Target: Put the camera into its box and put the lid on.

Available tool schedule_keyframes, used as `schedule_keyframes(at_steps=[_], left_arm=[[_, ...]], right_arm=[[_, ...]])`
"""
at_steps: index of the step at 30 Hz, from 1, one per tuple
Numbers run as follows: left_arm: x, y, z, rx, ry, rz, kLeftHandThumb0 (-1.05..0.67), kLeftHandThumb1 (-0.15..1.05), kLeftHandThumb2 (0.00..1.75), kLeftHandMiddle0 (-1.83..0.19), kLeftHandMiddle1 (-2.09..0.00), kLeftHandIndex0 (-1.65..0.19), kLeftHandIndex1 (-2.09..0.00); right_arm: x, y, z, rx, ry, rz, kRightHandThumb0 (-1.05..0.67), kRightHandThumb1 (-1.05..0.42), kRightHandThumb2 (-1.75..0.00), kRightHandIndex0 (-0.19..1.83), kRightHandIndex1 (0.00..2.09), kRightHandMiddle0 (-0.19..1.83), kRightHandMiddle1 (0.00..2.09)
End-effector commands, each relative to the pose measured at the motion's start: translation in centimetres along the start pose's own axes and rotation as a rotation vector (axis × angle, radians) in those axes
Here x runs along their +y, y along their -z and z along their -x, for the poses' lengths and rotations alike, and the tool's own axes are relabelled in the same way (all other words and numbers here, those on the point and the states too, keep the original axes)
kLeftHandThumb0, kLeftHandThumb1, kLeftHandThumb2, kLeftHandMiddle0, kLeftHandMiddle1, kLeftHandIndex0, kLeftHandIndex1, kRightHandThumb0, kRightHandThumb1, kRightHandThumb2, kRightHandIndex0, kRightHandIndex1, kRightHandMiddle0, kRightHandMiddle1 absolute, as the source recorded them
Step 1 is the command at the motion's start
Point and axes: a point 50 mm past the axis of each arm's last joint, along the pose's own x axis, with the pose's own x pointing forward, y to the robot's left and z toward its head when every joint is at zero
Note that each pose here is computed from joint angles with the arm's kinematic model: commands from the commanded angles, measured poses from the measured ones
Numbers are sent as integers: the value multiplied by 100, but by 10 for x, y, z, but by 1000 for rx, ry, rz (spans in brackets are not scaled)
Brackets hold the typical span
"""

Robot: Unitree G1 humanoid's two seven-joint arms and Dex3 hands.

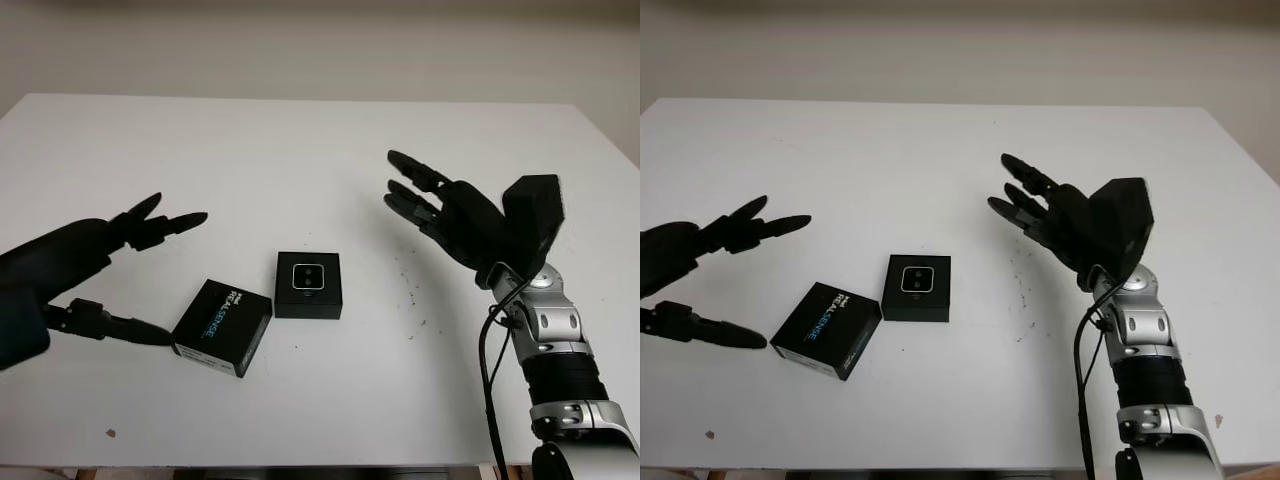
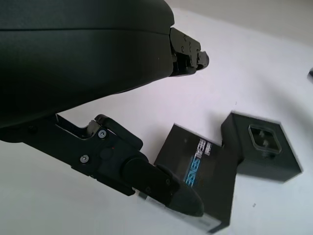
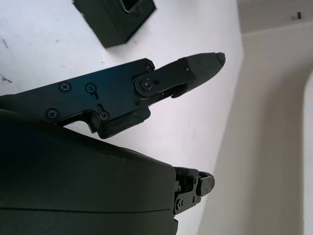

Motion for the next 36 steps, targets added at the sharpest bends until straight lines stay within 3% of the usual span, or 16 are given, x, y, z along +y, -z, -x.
schedule_keyframes(at_steps=[1,13,20,36], left_arm=[[0,-6,-6,0,42,-60,-75,82,6,8,-2,8,-1],[-14,-8,-26,-41,56,-81,-76,83,6,11,-5,14,-4],[-18,-6,-35,-32,61,-103,-75,86,6,9,-6,12,-5],[-24,2,-47,-9,219,-222,-72,88,6,4,-6,8,-6]], right_arm=[[-8,-10,-2,-36,29,-28,-60,-101,-6,3,6,6,8],[-11,-7,1,-36,60,-58,-59,-99,-5,8,8,11,12],[-12,-7,2,-35,60,-52,-61,-98,-5,8,8,11,12],[-13,-6,5,-37,71,-31,-60,-99,-6,8,7,9,14]])
